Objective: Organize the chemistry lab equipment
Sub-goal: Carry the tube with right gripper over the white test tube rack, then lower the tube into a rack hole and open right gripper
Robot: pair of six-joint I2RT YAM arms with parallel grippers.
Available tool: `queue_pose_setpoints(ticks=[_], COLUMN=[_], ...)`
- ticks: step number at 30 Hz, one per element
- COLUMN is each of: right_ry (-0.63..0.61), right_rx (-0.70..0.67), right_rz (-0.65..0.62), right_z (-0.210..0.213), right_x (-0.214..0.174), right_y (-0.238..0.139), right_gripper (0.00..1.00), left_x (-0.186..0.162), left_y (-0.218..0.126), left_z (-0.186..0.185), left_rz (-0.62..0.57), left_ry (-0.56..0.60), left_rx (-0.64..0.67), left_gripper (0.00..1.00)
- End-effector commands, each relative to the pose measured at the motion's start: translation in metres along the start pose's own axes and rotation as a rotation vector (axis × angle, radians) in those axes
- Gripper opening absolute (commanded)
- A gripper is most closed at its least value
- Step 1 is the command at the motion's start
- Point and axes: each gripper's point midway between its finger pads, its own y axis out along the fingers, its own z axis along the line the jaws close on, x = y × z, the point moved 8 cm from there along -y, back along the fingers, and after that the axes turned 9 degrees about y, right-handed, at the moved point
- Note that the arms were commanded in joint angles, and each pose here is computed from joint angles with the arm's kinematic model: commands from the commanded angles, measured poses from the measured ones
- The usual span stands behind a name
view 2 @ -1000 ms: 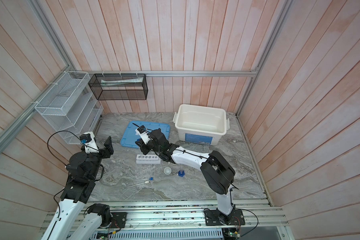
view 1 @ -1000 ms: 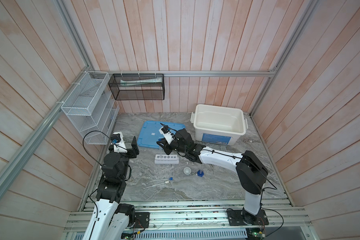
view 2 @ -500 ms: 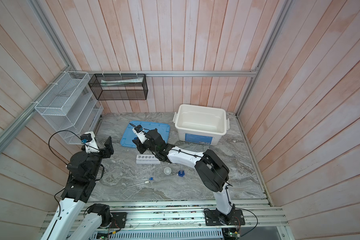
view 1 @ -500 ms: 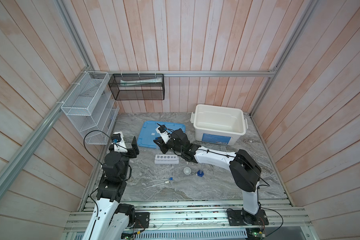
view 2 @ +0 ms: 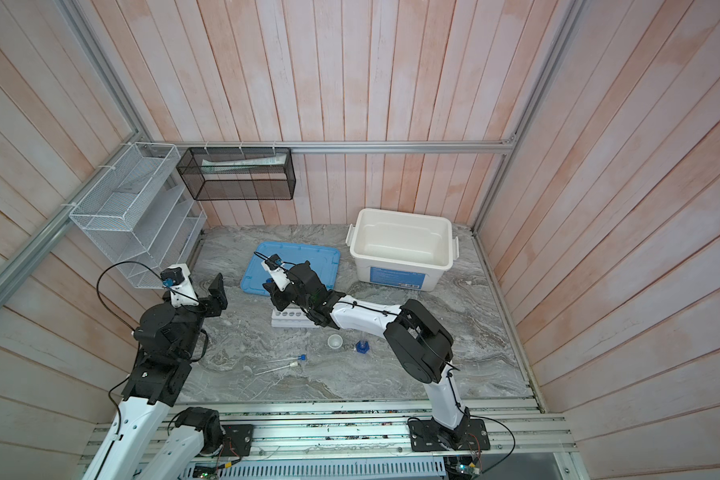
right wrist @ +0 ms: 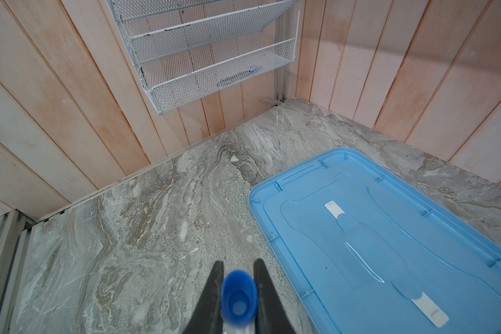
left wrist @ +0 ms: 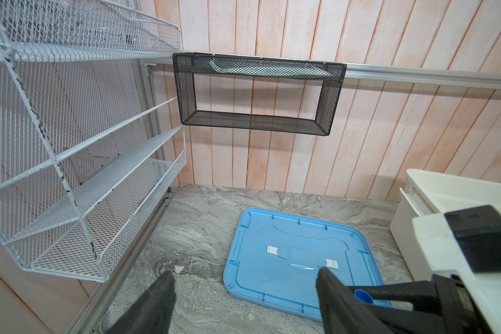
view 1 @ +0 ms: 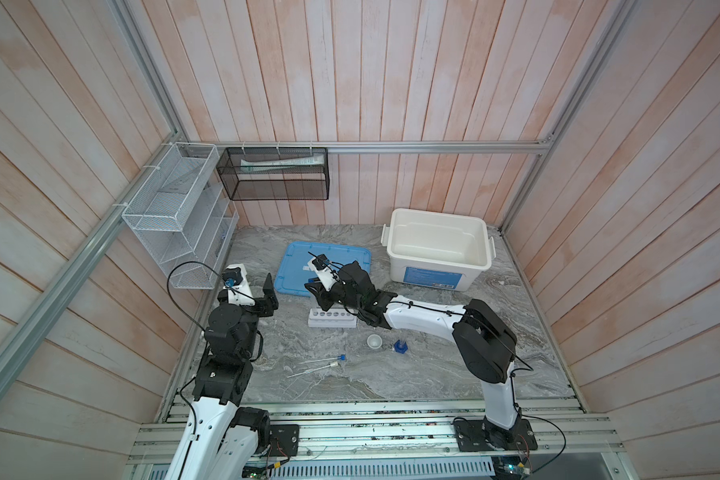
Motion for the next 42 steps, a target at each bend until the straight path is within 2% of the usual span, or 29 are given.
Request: queue_pose_setpoints(ticks=[1,31,33,38,40,42], right_ry=[-0.03,-0.098,-0.098,-0.109,-0.121,-0.132], right_rx=[-0.02,-0.084,-0.087,-0.098,-0.119,-0.136], right_rz=[-0.021,-0.035,-0.036,-0.049,-0.067,-0.09], right_z=[-0.002,-0.005,-0.005,-0.002,0.0,0.002], right_x=[-0.01,-0.049,-0.049,-0.037,-0.025,-0.013], right_y=[0.006,0.013,0.012,0.005,-0.003,-0.016], right_gripper=[0.07,0.08,0.12,0.4,0.47,0.5], left_x=[-0.006,-0.005,-0.006,-0.005,0.001,0.012], left_y=[0.0,-0.001,-0.001,0.0,0.0,-0.003], left_z=[-0.001,-0.002,-0.002,-0.004,-0.009,-0.015], left_rz=[0.01,-0.002,-0.001,-0.002,-0.009,-0.028], left_ry=[-0.011,-0.013,-0.014,-0.005,0.028,0.067], left_rx=[-0.011,-0.025,-0.028,-0.048,-0.102,-0.165], left_gripper=[0.78,0.78,0.78,0.8,0.8,0.78])
